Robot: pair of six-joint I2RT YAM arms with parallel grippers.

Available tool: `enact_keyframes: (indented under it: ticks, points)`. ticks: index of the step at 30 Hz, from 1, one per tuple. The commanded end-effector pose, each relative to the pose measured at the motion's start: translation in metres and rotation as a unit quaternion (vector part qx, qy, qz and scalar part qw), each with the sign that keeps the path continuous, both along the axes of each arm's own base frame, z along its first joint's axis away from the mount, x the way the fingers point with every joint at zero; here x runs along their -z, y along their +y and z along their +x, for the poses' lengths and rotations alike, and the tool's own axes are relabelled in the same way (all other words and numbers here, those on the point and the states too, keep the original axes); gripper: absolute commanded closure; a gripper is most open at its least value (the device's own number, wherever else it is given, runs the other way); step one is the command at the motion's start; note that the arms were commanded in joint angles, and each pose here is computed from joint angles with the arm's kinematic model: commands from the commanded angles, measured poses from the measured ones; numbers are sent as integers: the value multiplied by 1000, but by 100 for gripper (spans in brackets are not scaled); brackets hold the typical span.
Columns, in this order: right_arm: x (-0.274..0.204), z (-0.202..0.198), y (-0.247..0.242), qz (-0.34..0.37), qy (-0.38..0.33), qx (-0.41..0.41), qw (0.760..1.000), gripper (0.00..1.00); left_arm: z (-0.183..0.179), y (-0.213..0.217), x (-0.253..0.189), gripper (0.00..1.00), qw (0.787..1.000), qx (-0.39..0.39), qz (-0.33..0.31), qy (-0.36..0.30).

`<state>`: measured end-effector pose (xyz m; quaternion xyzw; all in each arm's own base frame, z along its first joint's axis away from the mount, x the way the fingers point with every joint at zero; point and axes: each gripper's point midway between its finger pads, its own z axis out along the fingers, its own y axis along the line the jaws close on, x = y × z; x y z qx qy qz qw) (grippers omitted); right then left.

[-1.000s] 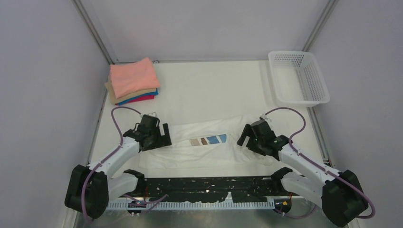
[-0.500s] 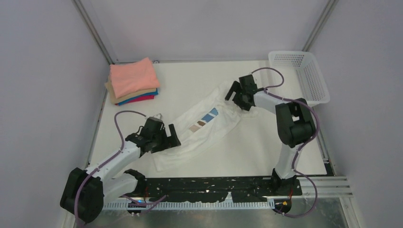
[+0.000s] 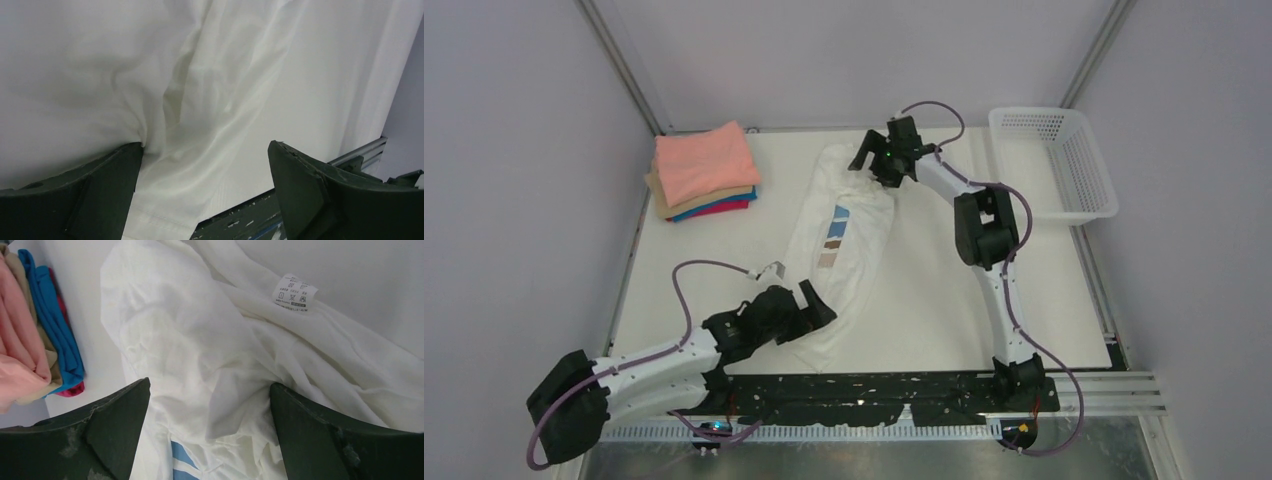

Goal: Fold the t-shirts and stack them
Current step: Rotate the tshirt 90 degrees

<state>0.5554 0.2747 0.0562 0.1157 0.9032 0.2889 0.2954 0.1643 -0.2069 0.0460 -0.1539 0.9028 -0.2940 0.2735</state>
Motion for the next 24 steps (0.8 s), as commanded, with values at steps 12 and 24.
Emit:
enact_keyframes:
  ticks: [12,24]
  points:
    - [-35,14,101,46,-55,-24,997,5,-23,-73,-27,0,1000,0,2,-14]
    - [-153,23,77,-10,-188,-55,981,5,-43,6,-79,0,987,24,104,-121]
